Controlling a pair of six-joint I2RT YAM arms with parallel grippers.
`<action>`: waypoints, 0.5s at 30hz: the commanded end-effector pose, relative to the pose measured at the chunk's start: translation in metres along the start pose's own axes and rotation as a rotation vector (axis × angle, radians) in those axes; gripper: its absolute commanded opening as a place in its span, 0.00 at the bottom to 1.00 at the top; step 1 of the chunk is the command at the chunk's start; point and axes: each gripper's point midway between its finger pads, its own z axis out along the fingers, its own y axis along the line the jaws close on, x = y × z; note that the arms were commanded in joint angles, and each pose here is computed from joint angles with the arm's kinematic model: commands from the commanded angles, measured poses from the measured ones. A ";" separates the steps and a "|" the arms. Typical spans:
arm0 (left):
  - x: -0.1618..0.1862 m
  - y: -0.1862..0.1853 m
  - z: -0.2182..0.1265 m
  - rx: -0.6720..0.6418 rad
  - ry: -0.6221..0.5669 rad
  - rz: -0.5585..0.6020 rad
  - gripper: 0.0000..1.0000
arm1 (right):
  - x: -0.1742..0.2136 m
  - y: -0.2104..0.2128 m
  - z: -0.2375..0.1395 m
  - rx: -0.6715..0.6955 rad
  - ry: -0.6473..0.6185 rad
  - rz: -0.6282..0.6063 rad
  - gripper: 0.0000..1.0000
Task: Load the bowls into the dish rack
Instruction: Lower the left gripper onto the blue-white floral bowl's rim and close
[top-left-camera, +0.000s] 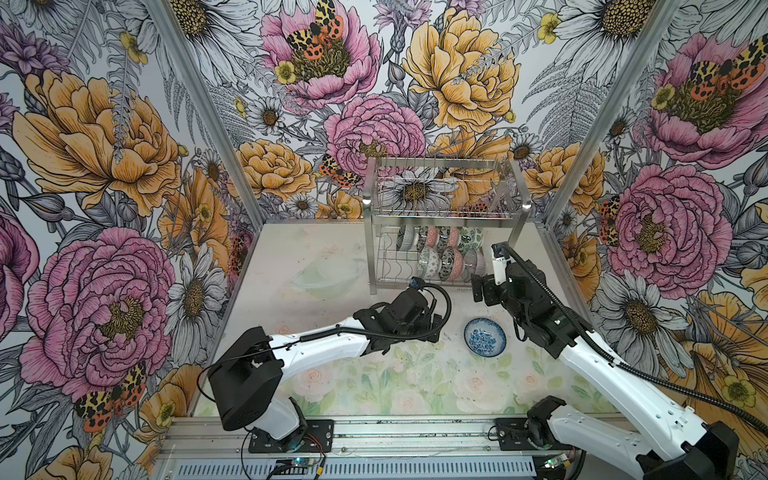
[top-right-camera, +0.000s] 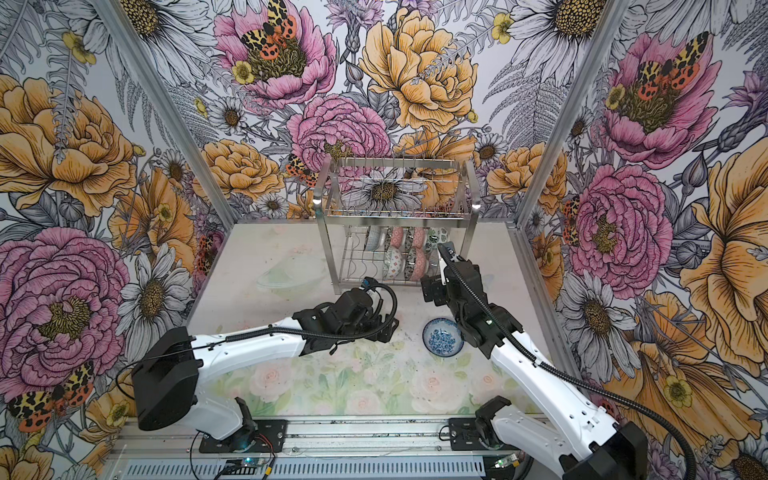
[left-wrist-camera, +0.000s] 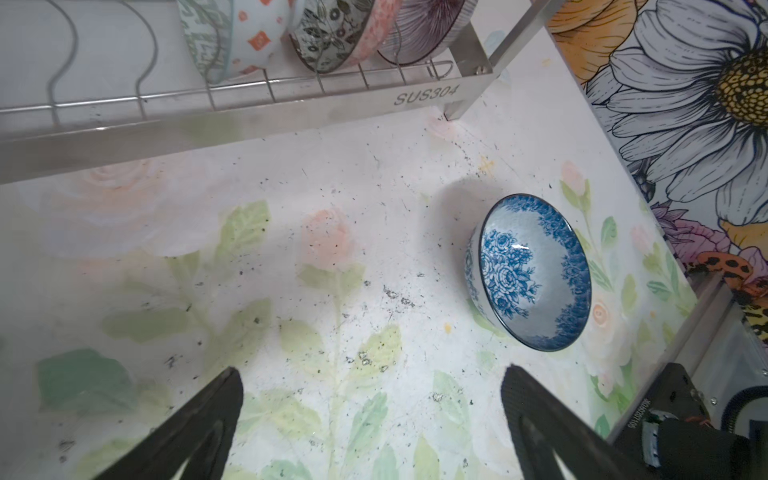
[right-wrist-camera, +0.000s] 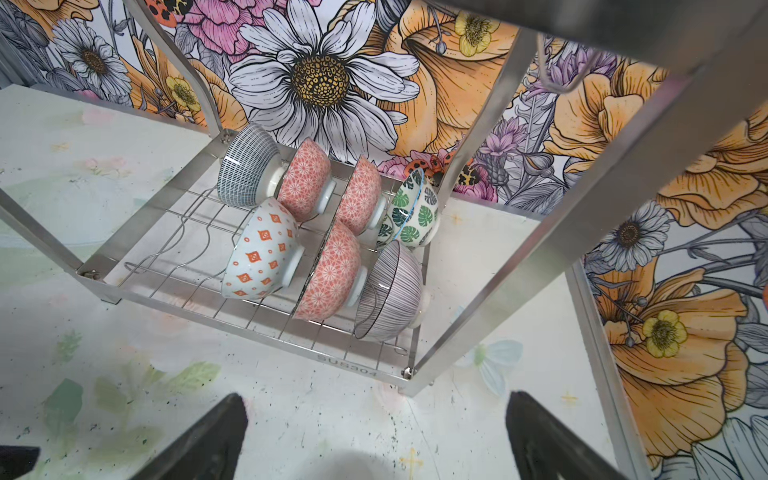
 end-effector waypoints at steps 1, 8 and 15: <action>-0.014 -0.036 0.007 0.108 -0.008 -0.007 0.99 | -0.014 -0.003 -0.004 -0.005 -0.027 0.023 0.99; 0.000 -0.061 0.046 0.142 0.075 0.014 0.98 | -0.020 -0.009 -0.005 0.003 -0.039 0.036 0.99; 0.017 -0.064 0.077 0.102 0.148 0.031 0.93 | -0.022 -0.012 -0.006 0.004 -0.045 0.045 0.99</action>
